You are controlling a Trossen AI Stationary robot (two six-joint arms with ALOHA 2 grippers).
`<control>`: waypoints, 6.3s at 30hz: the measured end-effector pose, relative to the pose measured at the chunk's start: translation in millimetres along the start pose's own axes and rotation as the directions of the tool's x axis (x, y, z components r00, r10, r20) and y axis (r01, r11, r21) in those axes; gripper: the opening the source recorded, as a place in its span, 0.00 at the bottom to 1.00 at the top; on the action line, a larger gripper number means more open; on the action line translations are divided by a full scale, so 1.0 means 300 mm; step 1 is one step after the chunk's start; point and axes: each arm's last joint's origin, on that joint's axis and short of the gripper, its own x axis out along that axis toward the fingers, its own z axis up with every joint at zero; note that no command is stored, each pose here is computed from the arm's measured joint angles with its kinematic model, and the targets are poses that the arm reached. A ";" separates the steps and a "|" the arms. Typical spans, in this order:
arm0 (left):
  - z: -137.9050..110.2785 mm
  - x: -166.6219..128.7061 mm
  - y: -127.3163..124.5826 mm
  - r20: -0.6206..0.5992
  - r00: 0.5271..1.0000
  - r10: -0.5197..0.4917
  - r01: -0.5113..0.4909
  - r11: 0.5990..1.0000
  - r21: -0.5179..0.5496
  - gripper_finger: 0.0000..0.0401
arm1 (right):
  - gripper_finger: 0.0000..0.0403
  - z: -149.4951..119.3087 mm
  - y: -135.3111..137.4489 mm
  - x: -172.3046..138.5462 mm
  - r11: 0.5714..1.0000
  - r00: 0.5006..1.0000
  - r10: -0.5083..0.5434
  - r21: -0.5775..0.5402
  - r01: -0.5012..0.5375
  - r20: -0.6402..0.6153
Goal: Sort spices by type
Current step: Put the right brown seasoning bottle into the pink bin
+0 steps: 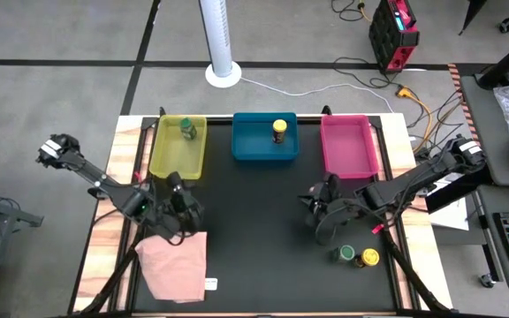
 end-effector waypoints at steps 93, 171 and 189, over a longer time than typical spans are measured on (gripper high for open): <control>0.026 -0.038 0.025 0.237 0.868 0.437 -0.487 0.844 0.224 0.67 | 0.67 0.075 -0.204 0.269 0.745 0.480 -0.156 0.215 0.631 -0.863; 0.025 -0.038 0.024 0.233 0.874 0.427 -0.474 0.853 0.217 0.67 | 0.42 0.407 -0.264 0.265 0.822 0.678 -0.048 0.357 0.443 -0.733; 0.025 -0.038 0.024 0.233 0.874 0.427 -0.474 0.853 0.217 0.67 | 0.42 0.473 -0.545 0.238 0.770 0.640 -0.099 0.349 0.534 -0.762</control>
